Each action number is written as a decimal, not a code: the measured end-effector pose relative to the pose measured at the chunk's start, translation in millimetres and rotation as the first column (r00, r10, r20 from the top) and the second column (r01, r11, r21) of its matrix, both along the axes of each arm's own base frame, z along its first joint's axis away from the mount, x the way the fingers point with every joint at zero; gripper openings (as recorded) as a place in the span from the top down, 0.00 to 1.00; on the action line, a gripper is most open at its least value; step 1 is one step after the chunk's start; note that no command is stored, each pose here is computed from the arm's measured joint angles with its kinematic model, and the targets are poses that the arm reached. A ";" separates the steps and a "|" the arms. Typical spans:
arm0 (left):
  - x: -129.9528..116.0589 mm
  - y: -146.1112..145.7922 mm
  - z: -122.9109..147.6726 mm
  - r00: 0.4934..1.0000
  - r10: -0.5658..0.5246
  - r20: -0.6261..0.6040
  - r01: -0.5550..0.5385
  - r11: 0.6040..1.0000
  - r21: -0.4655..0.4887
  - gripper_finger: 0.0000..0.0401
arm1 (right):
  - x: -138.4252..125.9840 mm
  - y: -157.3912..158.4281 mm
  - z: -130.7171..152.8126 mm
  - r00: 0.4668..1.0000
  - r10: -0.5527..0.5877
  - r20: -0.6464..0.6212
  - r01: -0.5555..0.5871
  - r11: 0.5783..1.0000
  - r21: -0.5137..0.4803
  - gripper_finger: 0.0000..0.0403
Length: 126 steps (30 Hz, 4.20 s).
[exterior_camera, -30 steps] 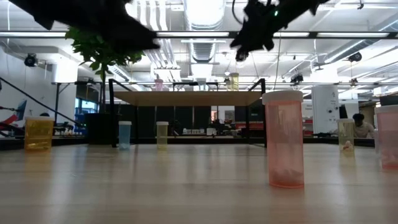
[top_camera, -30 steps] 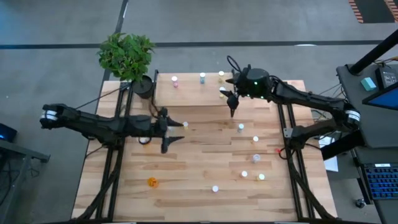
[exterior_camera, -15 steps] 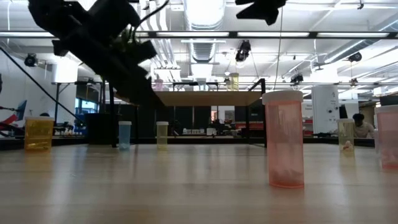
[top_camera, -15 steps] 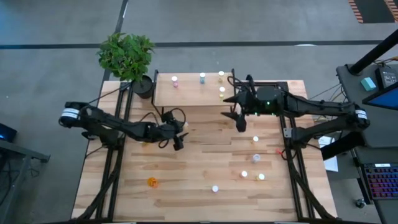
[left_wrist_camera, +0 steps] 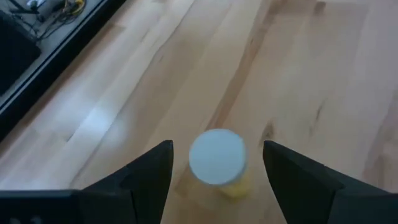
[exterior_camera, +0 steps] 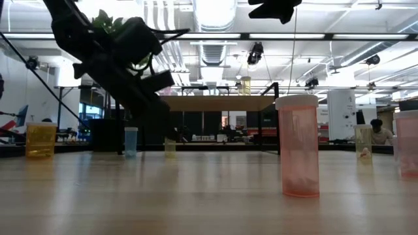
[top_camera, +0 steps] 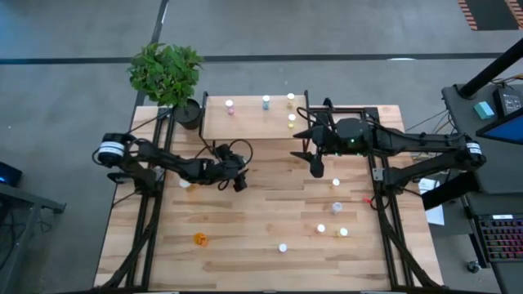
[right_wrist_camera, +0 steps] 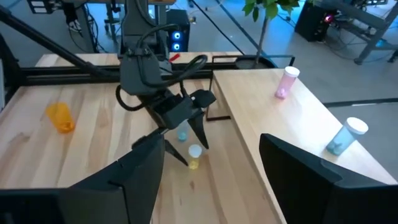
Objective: Pick and place medicine bottles onto shelf by color
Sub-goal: Put the yellow pill bottle on the shelf, then put the blue pill bottle on the shelf
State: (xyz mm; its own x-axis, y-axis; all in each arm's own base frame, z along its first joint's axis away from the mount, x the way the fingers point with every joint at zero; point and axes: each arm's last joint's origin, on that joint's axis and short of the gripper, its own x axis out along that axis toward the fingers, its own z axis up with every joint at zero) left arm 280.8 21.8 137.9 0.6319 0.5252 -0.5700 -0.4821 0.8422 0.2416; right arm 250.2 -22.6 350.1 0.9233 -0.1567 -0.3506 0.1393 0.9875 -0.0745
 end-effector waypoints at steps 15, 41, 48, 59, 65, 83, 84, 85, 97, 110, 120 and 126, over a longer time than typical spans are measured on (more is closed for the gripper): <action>1.4 0.1 5.0 0.998 0.013 0.055 -0.012 1.000 -0.017 0.73 | -0.3 0.0 -1.1 1.000 0.002 -0.012 -0.002 1.000 -0.003 0.38; 6.3 -22.4 156.8 0.948 -0.253 0.194 0.258 0.966 0.001 0.74 | -1.6 0.2 -4.5 0.999 0.009 -0.051 -0.009 1.000 -0.014 0.39; -17.5 3.8 200.2 0.990 -0.031 0.138 0.006 0.984 0.179 0.74 | -1.5 1.2 -4.7 0.999 0.012 -0.052 -0.012 1.000 -0.011 0.39; -51.2 41.0 188.9 0.940 0.329 0.093 -0.331 0.944 -0.001 0.74 | -1.4 3.4 -4.7 0.998 0.020 -0.051 -0.020 1.000 -0.007 0.39; -55.1 55.7 183.2 0.905 0.417 0.081 -0.416 0.909 -0.032 0.74 | -1.4 3.4 -4.7 0.998 0.020 -0.051 -0.020 1.000 -0.007 0.39; -50.5 70.4 157.0 0.883 0.469 -0.010 -0.469 0.883 -0.019 0.73 | -1.5 3.4 -12.9 0.997 0.017 -0.073 -0.016 1.000 0.003 0.39; -50.5 70.4 157.0 0.883 0.469 -0.011 -0.469 0.883 -0.019 0.73 | -1.4 3.4 -12.9 0.997 0.017 -0.073 -0.016 1.000 0.004 0.39; -50.5 70.4 156.7 0.883 0.468 -0.011 -0.469 0.883 -0.018 0.72 | -1.4 3.4 -13.0 0.997 0.016 -0.073 -0.016 1.000 0.004 0.39; -50.8 70.1 155.6 0.889 0.457 -0.026 -0.458 0.889 -0.005 0.54 | -3.0 3.5 -15.7 0.996 -0.029 -0.089 0.040 0.992 0.118 0.39; -65.7 62.5 182.0 0.923 0.383 0.041 -0.383 0.924 -0.004 0.52 | -22.9 5.8 -62.6 0.893 -0.154 -0.422 0.274 0.931 0.241 0.39; -77.9 30.4 218.1 0.973 0.062 0.222 -0.052 0.997 -0.051 0.52 | -48.2 21.4 -109.5 0.881 -0.139 -0.453 0.225 0.964 0.143 0.39; -72.6 0.8 219.9 0.929 -0.176 0.325 0.173 0.984 0.040 0.52 | -68.9 24.7 -142.6 0.894 -0.231 -0.384 0.272 0.961 0.053 0.39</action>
